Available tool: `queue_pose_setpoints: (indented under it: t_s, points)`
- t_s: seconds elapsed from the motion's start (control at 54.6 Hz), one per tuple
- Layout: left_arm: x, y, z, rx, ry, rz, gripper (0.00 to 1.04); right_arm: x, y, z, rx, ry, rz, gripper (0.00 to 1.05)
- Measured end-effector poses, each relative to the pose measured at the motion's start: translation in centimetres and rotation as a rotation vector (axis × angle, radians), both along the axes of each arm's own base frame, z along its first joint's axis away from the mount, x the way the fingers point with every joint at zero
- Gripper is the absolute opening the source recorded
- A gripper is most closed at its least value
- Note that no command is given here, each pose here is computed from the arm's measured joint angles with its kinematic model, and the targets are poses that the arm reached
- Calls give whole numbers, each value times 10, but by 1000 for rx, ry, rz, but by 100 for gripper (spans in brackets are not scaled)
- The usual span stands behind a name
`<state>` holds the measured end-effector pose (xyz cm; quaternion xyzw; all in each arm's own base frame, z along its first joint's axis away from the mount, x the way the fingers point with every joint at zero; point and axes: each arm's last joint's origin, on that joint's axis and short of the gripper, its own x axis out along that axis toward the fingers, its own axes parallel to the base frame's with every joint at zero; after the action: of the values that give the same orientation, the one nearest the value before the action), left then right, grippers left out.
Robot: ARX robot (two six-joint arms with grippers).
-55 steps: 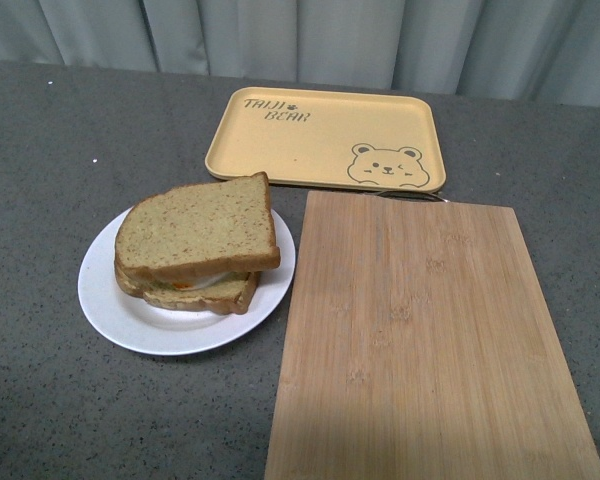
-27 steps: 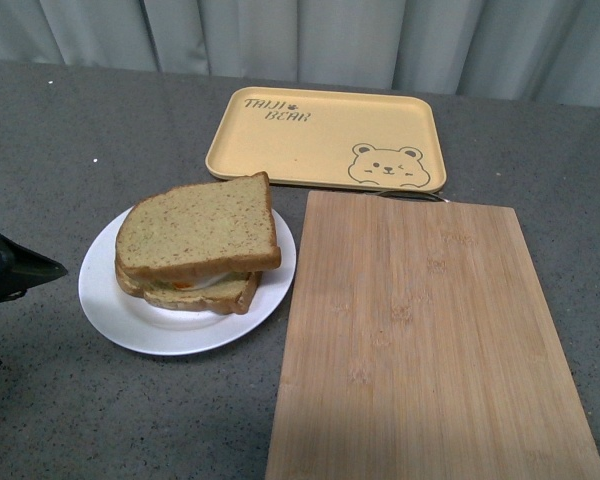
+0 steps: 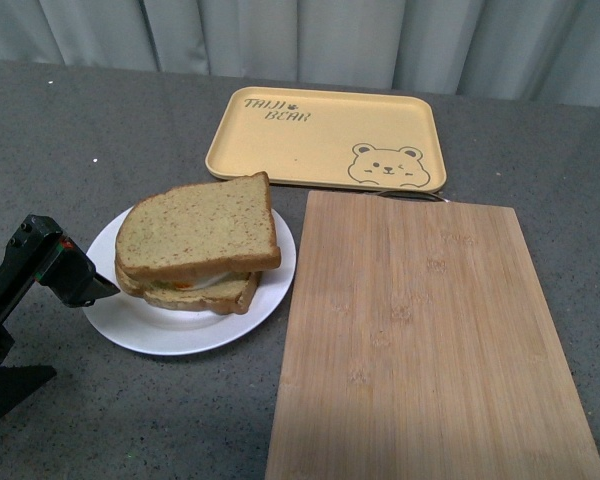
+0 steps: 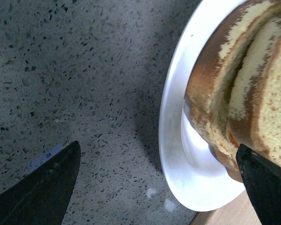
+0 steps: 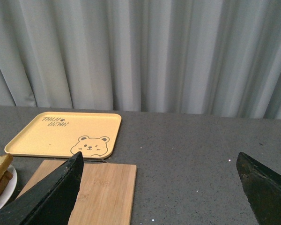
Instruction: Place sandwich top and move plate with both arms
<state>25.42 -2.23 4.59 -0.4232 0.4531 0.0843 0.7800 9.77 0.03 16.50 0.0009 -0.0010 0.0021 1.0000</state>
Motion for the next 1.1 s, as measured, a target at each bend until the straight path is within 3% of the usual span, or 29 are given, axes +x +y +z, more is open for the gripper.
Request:
queue_pose_setpoints:
  t_s: [0.457,0.567,0.659,1.098]
  points:
    - [24,-10,-10,-43,40,14,22,0,0,0,0,0,0,95]
    - [28,-10,-8,-71,33,19,10,0,0,0,0,0,0,95]
    - [31,-9,-5,-99,12,16,5,0,0,0,0,0,0,95]
    - [17,-5,24,-378,-169,70,4,0,0,0,0,0,0,95]
